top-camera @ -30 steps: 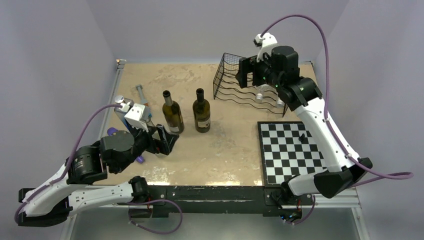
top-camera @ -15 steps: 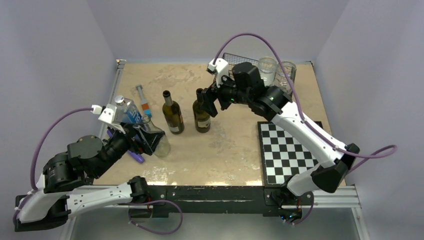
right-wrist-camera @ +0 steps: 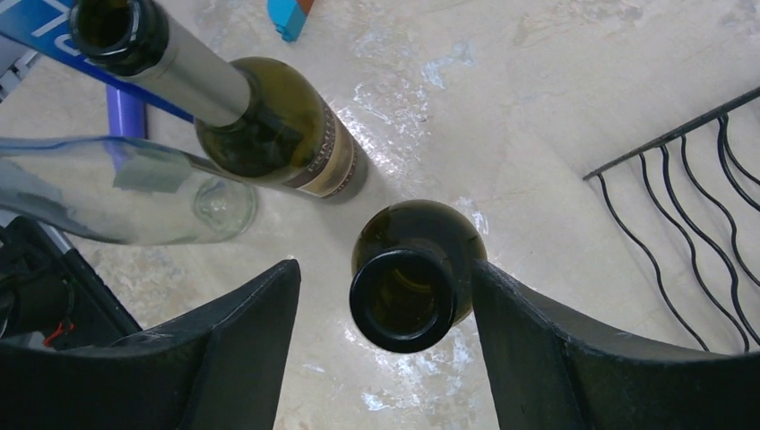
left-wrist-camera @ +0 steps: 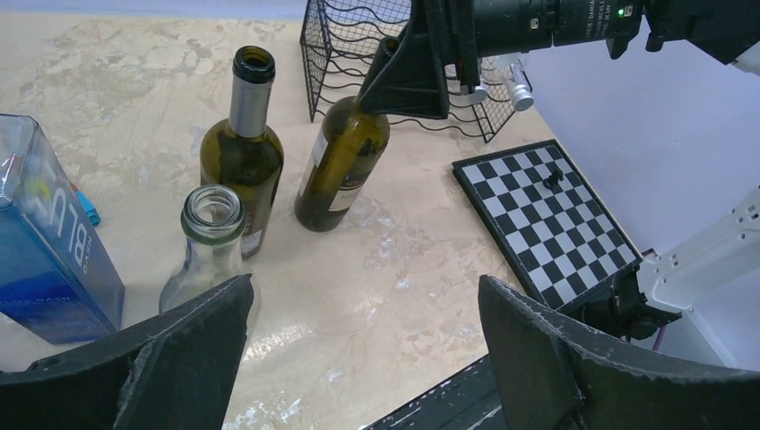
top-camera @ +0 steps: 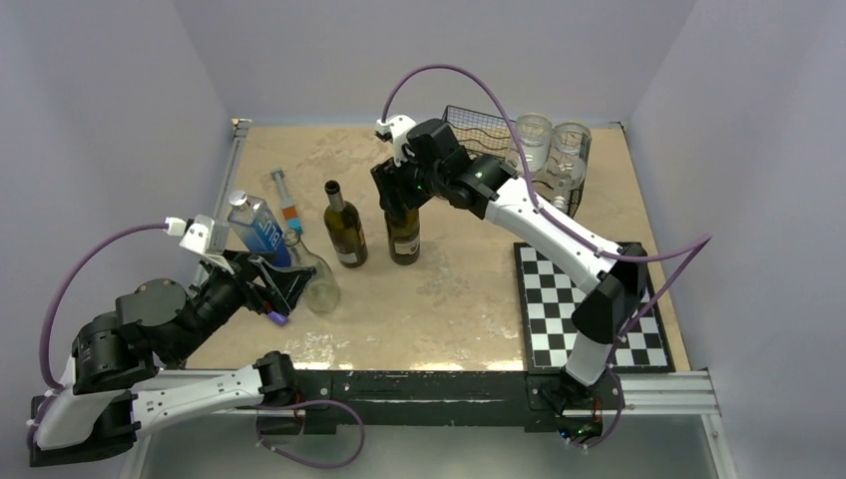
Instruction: Put the wine bottle on the wine rack
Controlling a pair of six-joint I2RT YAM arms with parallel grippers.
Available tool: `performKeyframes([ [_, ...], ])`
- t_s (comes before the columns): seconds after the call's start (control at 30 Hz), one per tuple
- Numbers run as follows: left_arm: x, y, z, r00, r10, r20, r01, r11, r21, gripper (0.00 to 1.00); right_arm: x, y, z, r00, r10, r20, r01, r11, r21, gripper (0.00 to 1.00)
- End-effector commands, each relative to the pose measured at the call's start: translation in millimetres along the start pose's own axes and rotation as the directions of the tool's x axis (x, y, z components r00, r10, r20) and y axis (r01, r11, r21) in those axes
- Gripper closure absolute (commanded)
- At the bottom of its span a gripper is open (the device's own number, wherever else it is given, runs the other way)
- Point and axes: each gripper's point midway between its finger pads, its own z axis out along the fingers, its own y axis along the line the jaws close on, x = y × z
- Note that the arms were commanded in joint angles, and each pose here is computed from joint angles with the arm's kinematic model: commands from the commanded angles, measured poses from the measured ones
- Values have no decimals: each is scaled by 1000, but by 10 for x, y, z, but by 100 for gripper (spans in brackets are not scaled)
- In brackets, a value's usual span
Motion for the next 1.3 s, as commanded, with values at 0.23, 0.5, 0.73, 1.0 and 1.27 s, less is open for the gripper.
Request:
performKeyframes([
  [0.23,-57,-5,-28,1000,6,13,-6,1000,8,1,-149,-76,17,1000,-8,11,7,997,71,58],
  [0.5,-87,-298,56,1000,6,3,-6,993,115,1,-154,-59,-184,1000,2,-3,-2,998,69,100],
  [0.73,150,-653,343,989,115,-94,-94,974,205,1,-278,197,-819,998,46,30,-45,998,-54,100],
  [1.0,766,-1035,899,953,265,-145,-203,918,340,1,-185,508,-1669,997,71,-14,-72,978,-194,100],
  [1.27,1095,-1209,1128,962,261,-75,-203,876,438,1,-159,769,-2337,993,115,-9,-112,937,-330,100],
])
